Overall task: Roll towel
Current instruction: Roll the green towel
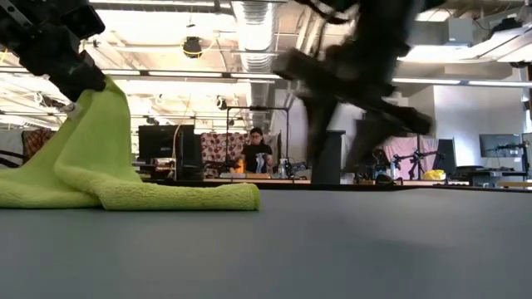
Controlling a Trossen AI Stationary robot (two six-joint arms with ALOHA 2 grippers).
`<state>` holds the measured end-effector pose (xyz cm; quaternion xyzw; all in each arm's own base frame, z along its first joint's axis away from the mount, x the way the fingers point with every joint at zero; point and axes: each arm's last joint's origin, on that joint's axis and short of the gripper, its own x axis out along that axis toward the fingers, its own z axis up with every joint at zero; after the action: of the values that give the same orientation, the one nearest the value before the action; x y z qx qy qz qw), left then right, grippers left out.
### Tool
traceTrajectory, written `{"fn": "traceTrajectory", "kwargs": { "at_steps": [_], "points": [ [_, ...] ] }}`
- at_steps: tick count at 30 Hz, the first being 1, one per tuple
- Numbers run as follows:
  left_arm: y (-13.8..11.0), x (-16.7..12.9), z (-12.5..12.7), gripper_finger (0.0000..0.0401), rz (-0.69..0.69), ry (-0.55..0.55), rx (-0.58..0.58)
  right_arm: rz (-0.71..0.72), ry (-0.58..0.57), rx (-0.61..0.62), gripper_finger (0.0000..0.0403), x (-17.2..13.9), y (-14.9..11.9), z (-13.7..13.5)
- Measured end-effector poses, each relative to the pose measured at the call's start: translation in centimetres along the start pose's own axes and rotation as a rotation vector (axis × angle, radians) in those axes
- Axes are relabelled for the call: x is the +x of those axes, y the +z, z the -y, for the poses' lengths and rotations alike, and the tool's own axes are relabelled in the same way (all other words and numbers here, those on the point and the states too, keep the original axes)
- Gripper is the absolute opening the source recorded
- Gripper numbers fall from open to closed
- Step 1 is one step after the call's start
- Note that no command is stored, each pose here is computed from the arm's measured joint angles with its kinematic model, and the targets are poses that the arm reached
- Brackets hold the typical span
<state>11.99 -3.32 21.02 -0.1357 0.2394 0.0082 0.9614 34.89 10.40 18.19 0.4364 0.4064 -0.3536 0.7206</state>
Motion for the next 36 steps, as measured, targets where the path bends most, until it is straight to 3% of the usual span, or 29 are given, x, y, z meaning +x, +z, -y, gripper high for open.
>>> {"fn": "traceTrajectory", "kwargs": {
  "at_steps": [2,8,13,15,19,25,30,36],
  "points": [
    [-0.1,0.2,0.1,0.0,-0.022,-0.005,-0.017,-0.003,0.019,-0.079,0.0239,0.0,-1.0,0.2],
    [-0.6,1.1,0.6,0.0,-0.089,-0.01,-0.041,0.123,0.11,-0.524,0.0228,-0.4,-2.8,-1.0],
    [-1.0,1.8,0.7,0.0,-0.13,0.013,-0.072,0.305,0.044,-0.877,0.0224,-0.1,-0.9,-1.5],
    [-1.1,2.0,0.7,0.0,-0.139,0.028,-0.084,0.311,0.045,-0.891,0.0223,0.5,1.3,-1.6],
    [-1.1,2.1,0.6,0.0,-0.132,0.06,-0.105,0.221,0.155,-0.781,0.0223,1.9,7.1,-1.1],
    [-1.1,2.1,0.6,0.0,-0.111,0.092,-0.115,0.271,0.289,-0.741,0.0223,2.5,13.1,-0.3],
    [-1.0,2.1,0.5,0.0,-0.096,0.12,-0.11,0.187,0.324,-0.749,0.0223,4.7,14.2,0.6],
    [-1.1,2.1,0.4,0.0,-0.096,0.139,-0.088,0.236,0.356,-0.807,0.0223,6.9,14.2,-0.1]
  ]
}}
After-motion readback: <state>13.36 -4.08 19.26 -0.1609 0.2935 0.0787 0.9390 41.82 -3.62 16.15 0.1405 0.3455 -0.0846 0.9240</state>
